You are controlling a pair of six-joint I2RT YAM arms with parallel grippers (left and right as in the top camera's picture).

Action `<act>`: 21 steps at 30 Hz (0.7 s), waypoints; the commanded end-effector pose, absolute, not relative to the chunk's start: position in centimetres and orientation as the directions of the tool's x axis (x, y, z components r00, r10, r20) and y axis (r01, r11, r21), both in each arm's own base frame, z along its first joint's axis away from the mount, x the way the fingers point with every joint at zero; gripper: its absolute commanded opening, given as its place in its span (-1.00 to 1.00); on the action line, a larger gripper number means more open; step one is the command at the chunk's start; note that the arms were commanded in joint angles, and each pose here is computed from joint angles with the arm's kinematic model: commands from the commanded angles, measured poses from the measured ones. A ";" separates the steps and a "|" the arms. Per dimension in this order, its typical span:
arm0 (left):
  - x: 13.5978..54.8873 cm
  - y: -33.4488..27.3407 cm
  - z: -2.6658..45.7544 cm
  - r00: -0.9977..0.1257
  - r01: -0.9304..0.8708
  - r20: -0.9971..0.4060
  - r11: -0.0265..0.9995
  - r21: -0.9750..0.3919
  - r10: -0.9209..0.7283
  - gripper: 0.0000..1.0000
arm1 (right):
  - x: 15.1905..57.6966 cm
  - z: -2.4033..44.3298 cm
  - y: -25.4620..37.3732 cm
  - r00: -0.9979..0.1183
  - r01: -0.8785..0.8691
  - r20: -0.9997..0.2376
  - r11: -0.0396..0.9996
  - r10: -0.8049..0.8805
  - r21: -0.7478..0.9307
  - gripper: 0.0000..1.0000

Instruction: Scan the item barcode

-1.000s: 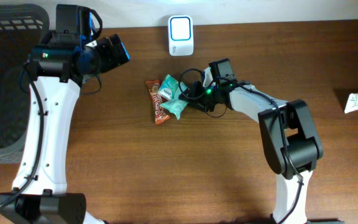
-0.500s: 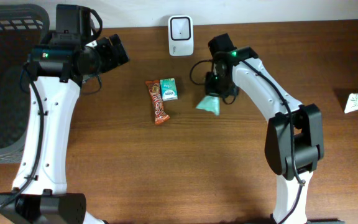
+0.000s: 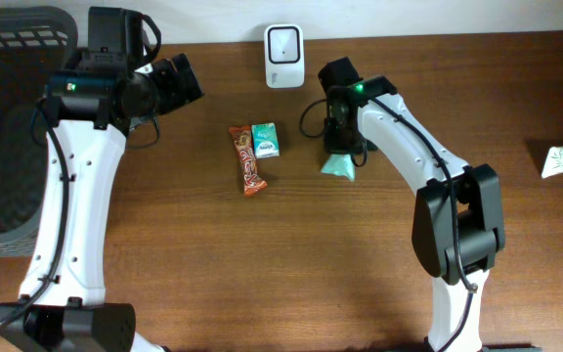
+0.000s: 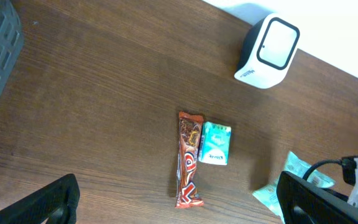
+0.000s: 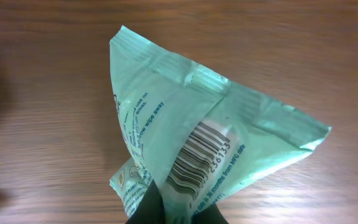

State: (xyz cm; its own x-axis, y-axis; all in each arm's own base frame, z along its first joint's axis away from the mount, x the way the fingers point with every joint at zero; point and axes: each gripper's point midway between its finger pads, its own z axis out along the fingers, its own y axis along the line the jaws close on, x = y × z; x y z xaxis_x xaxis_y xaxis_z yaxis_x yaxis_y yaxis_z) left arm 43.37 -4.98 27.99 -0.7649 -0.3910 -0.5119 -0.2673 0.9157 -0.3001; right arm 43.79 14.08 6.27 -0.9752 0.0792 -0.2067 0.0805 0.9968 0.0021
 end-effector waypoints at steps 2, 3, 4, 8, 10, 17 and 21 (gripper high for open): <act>43.3 -4.7 28.4 -0.762 -0.255 -0.527 0.922 -0.291 -0.376 0.98 | 42.7 7.4 20.7 -0.990 -0.055 -0.141 0.935 -0.005 0.352 -0.92; 43.3 -4.7 28.4 -0.762 -0.255 -0.527 0.922 -0.290 -0.376 0.98 | 42.5 7.6 21.3 -0.991 -0.070 -0.134 0.919 -0.019 0.388 -0.92; 43.3 -4.7 28.4 -0.762 -0.255 -0.527 0.922 -0.290 -0.376 0.98 | 42.3 7.6 21.3 -0.991 -0.077 -0.129 0.919 -0.028 0.387 -0.92; 43.3 -4.7 28.4 -0.762 -0.255 -0.527 0.922 -0.290 -0.376 0.98 | 40.6 6.8 20.6 -0.986 -0.166 -0.092 0.920 -0.142 0.354 -0.92; 43.3 -4.7 28.4 -0.762 -0.255 -0.527 0.922 -0.291 -0.376 0.98 | 40.2 5.8 20.3 -0.988 -0.153 -0.058 0.928 -0.142 0.340 -0.84; 43.3 -4.7 28.4 -0.762 -0.255 -0.527 0.922 -0.290 -0.376 0.98 | 41.0 6.2 20.6 -0.987 -0.161 -0.082 0.926 -0.141 0.342 0.28; 43.3 -4.7 28.4 -0.762 -0.255 -0.527 0.922 -0.290 -0.376 0.98 | 41.7 7.0 20.8 -0.984 -0.167 -0.110 0.923 -0.137 0.346 0.33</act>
State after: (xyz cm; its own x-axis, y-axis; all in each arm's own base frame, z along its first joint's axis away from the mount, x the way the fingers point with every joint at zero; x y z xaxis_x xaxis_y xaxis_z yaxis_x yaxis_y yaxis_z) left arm 43.37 -4.98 27.99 -0.7649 -0.3910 -0.5119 -0.2673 0.9157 -0.3001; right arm 41.00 20.27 6.32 -0.9883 -0.1273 -0.0835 -0.1481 0.9307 0.3344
